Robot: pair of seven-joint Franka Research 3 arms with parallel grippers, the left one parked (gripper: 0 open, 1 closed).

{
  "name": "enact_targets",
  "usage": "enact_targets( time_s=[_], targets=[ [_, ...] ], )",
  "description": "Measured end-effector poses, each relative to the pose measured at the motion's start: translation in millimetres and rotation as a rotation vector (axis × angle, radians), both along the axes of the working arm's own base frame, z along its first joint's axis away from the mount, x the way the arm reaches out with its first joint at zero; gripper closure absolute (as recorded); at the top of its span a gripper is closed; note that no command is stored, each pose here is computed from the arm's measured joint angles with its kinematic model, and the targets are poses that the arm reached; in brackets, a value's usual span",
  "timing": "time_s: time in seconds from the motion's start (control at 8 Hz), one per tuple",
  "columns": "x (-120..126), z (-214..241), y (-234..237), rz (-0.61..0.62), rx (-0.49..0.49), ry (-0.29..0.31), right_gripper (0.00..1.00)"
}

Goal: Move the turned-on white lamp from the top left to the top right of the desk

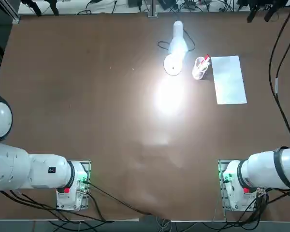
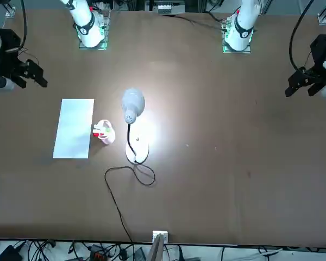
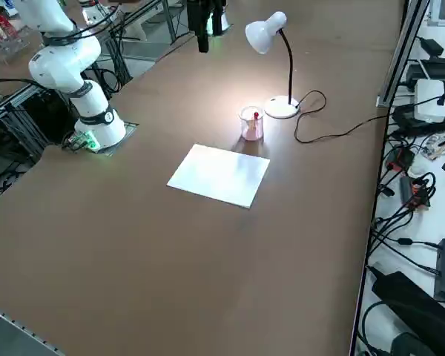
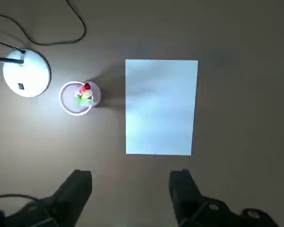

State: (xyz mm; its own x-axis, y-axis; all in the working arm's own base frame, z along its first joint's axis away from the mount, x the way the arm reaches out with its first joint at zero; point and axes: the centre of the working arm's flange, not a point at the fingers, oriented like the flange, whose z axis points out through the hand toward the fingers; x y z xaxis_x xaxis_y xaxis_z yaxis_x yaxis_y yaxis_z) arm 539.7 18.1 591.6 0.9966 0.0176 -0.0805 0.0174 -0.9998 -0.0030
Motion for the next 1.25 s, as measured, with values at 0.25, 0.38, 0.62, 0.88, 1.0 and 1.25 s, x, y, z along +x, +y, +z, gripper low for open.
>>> enact_targets(
  time_s=[0.25, 0.38, 0.62, 0.88, 1.0, 1.25],
  targets=[
    [6, -23, 4, 0.020, -0.050, 0.085, 0.00],
    [9, -26, 19, 0.040, -0.036, 0.092, 0.00],
    [1, -20, 99, 0.055, 0.044, 0.090, 0.00],
    [-23, -12, 192, 0.093, 0.057, 0.057, 0.00],
    [-34, -8, 233, 0.098, 0.068, 0.008, 0.02],
    [-51, 3, 294, 0.062, 0.107, -0.122, 0.03]
  ],
)
